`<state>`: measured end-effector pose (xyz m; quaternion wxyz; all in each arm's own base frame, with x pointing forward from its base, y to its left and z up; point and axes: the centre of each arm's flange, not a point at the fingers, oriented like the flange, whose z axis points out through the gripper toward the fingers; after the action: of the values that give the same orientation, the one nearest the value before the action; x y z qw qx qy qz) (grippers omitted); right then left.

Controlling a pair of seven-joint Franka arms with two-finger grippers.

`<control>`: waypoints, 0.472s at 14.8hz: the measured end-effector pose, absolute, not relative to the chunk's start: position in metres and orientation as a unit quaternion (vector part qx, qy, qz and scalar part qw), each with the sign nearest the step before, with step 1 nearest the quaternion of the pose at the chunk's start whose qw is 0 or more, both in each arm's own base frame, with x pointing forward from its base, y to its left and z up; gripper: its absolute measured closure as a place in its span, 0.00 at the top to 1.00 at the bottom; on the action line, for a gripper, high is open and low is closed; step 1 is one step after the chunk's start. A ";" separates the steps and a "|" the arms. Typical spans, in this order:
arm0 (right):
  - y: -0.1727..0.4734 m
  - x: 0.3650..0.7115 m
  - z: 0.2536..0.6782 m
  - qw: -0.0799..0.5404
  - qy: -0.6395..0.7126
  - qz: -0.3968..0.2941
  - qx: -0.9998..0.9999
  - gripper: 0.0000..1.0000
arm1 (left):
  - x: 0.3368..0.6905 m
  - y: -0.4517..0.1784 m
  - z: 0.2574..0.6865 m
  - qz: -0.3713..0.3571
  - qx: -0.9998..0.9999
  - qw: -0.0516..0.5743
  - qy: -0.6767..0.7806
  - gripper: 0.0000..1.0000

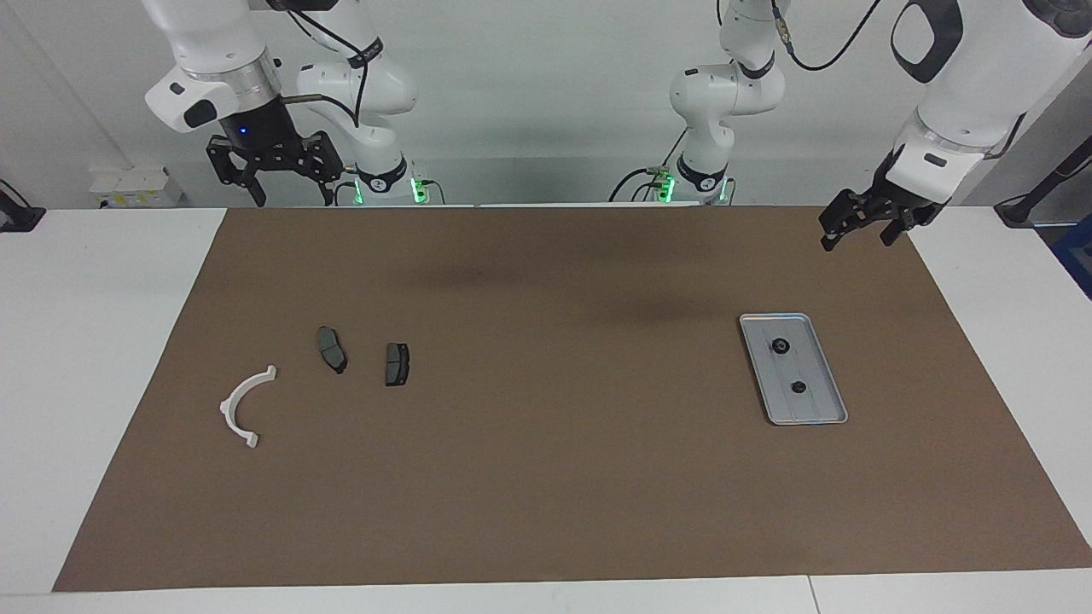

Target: Pick bearing gear from pile to tray

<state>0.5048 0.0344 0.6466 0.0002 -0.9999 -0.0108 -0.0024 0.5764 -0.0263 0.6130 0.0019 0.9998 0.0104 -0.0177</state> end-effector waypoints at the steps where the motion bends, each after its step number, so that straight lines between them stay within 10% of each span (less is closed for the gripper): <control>1: 0.034 0.505 0.647 0.000 -0.011 -0.002 -1.000 1.00 | 0.579 -0.026 0.611 -0.019 1.000 -0.002 0.009 1.00; 7: 0.034 0.505 0.647 0.000 -0.011 -0.002 -1.000 1.00 | 0.575 -0.045 0.590 -0.042 0.999 -0.010 -0.015 1.00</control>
<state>0.5048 0.0344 0.6466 0.0002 -0.9999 -0.0108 -0.0024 0.5750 -0.0453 0.5901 -0.0103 0.9989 -0.0145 -0.0425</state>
